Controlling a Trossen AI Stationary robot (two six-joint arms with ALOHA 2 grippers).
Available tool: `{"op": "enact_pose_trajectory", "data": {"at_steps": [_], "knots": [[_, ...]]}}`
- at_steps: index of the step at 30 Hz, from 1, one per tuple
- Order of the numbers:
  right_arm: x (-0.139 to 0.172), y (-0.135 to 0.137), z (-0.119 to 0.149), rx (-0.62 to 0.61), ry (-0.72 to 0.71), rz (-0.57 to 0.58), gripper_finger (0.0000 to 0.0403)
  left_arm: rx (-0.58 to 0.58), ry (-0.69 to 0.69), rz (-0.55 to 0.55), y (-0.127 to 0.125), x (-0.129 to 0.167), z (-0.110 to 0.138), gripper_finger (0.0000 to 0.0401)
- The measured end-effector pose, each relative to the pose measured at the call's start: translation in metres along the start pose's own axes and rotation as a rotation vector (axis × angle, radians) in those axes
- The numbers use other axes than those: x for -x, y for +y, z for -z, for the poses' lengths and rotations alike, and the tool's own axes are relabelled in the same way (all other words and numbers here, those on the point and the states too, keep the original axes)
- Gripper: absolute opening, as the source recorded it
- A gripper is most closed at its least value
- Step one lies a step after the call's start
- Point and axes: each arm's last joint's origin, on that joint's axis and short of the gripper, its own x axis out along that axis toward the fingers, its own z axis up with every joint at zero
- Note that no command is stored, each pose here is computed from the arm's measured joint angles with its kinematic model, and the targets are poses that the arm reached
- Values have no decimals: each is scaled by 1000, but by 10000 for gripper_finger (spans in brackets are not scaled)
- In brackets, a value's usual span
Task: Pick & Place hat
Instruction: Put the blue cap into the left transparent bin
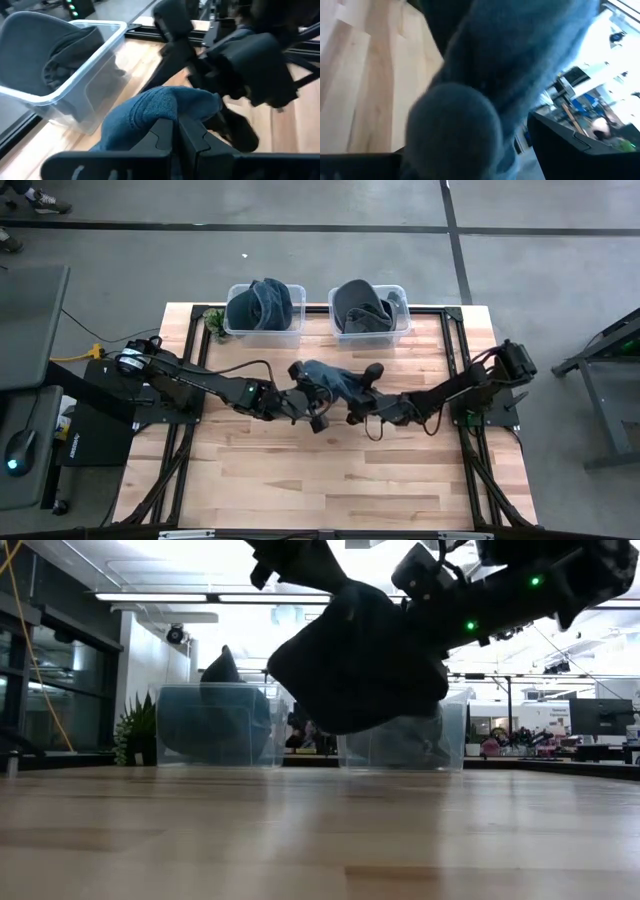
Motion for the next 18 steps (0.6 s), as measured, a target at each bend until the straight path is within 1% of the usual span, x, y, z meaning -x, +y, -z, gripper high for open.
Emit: {"op": "enact_pose_trajectory", "data": {"at_steps": [9,12,15,18], "knots": [[-15,-9,6,-43,-63,-90,216,-25,8,48,-2,0,0,0],[-17,-11,7,-45,-65,-95,208,-26,10,50,-2,0,0,0],[-17,-11,7,-46,-61,-89,182,-30,14,55,-2,0,1,0],[-17,-11,7,-46,-61,-89,131,-43,14,56,-2,0,1,0]]}}
